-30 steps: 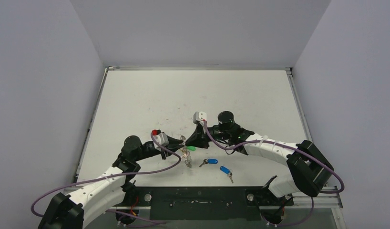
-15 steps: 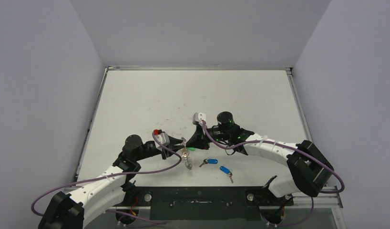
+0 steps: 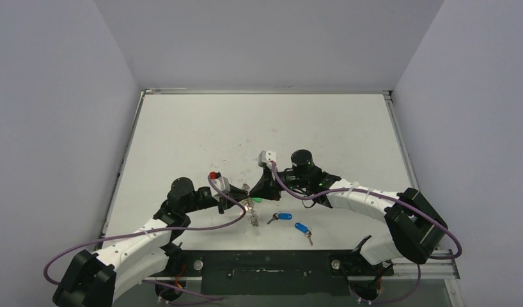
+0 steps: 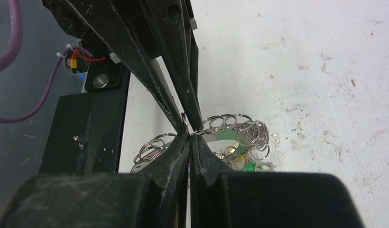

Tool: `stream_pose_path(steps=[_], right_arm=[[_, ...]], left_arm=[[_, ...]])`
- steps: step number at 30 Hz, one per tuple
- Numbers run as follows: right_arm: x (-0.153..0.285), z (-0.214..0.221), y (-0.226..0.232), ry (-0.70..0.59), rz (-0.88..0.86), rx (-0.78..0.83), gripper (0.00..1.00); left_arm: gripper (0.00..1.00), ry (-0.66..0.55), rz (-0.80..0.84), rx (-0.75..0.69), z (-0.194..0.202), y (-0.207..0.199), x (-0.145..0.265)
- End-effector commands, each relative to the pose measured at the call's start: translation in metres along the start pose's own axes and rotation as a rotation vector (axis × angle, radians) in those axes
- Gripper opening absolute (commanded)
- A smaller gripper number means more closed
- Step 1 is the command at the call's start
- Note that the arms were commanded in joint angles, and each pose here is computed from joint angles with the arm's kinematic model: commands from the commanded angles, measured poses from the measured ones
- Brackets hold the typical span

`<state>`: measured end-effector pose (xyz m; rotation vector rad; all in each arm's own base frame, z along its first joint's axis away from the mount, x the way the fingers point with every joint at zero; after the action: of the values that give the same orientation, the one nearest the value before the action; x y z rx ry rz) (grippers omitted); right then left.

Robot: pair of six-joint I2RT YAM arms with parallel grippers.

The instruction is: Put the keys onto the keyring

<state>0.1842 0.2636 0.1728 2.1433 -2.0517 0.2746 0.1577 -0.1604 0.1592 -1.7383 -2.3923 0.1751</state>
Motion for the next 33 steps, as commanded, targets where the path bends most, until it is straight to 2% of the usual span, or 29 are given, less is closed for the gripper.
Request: stream_pose_path(steps=[1,2,5,9,11,14,16,19,22,27,33], right_arm=[[0.0,-0.03,-0.002,-0.088,-0.004,0.09,0.0],[0.0,-0.03,-0.002,-0.087,-0.002,0.087,0.0],[0.0,-0.03,-0.004,-0.08,0.012,0.076,0.03],[0.003,-0.033,-0.006,-0.075,0.044,0.041,0.29],[0.007,-0.036,-0.007,-0.089,0.07,0.023,0.37],[0.016,-0.041,-0.004,-0.11,0.122,0.022,0.66],[0.024,-0.043,-0.002,-0.115,0.159,0.031,0.73],[0.038,-0.044,-0.001,-0.106,0.266,0.017,0.77],[0.053,-0.043,0.002,-0.08,0.38,-0.025,0.98],[0.08,-0.031,0.013,-0.021,0.583,-0.132,1.0],[0.109,0.0,0.027,0.123,0.909,-0.43,1.0]], left_arm=[[0.03,-0.051,0.04,-0.061,-0.023,-0.001,-0.006],[0.0,-0.049,0.042,-0.059,-0.023,-0.001,-0.006],[0.0,-0.046,0.047,-0.055,-0.021,-0.002,-0.005],[0.0,-0.05,0.033,-0.046,-0.017,-0.003,-0.002],[0.0,-0.055,0.021,-0.041,-0.015,-0.004,0.0],[0.0,-0.065,0.007,-0.04,-0.013,-0.005,0.003],[0.0,-0.071,0.0,-0.04,-0.013,-0.006,0.005],[0.0,-0.077,-0.008,-0.041,-0.013,-0.007,0.007],[0.0,-0.08,-0.016,-0.039,-0.013,-0.007,0.008],[0.0,-0.086,-0.029,-0.038,-0.012,-0.008,0.01],[0.0,-0.087,-0.04,-0.036,-0.012,-0.008,0.011]])
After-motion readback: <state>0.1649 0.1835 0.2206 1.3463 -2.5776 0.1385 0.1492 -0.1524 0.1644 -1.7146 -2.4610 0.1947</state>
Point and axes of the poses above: each gripper's point midway between its finger pads, its own x axis back along the fingers, its own y axis along the line the jaws close on, z = x × y, the point moved 9 cm from there along x, back along the fingers, and after that the axes turned 12 degrees about x, right-handed, at the moved point
